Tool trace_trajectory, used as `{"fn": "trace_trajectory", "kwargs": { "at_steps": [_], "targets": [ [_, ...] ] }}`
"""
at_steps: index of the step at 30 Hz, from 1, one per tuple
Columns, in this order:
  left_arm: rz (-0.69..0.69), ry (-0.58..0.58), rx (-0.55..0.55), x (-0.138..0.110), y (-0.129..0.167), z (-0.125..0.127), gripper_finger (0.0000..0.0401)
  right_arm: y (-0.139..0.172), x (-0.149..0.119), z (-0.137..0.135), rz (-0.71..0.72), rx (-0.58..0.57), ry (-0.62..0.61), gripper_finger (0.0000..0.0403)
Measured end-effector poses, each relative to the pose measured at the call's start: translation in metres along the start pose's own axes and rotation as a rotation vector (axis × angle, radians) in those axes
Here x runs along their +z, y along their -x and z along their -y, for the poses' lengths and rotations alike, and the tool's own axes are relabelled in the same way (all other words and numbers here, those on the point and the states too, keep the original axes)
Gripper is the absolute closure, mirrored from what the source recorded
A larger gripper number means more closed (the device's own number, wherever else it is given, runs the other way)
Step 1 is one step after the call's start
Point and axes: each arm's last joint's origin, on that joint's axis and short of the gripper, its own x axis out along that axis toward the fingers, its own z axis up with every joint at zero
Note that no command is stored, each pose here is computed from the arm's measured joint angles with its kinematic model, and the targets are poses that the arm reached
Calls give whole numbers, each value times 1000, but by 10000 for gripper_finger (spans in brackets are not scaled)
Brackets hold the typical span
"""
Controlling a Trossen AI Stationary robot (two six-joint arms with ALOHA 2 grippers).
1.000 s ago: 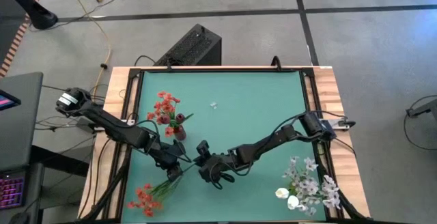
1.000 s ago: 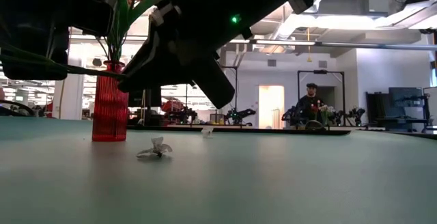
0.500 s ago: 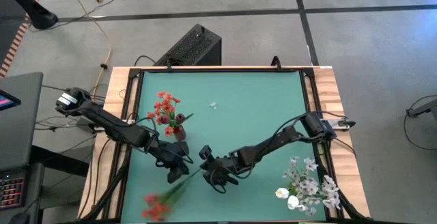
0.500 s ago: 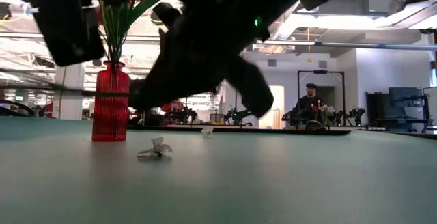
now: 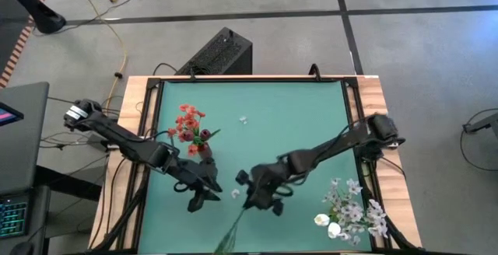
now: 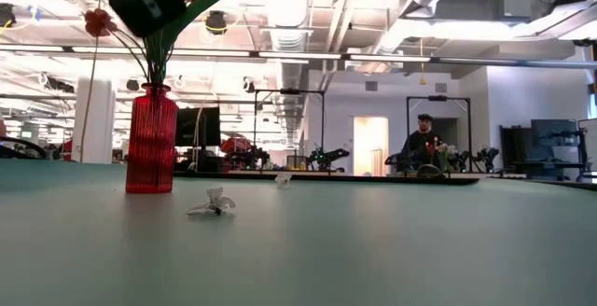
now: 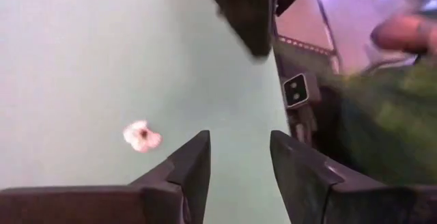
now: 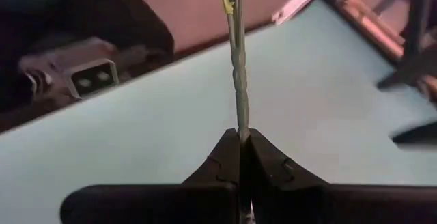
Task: Sort flowers into vase by color
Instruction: Put the orange flowers into the red vase
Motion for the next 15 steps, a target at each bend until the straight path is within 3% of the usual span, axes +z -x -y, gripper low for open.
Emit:
{"fn": "trace_trajectory", "kwargs": {
  "at_steps": [2, 5, 9, 15],
  "targets": [
    [15, -93, 12, -1, 3, 4, 268, 18, -2, 0, 66, 7, -6, 370],
    [49, -206, 84, -3, 13, 8, 278, 43, -7, 0, 195, -84, -21, 370],
    [234, -384, 215, 3, 31, 19, 289, 68, -16, -2, 444, -221, -73, 370],
    [538, -701, 291, 23, 46, 42, 292, 86, -23, 6, 753, -335, -193, 370]
  ]
}}
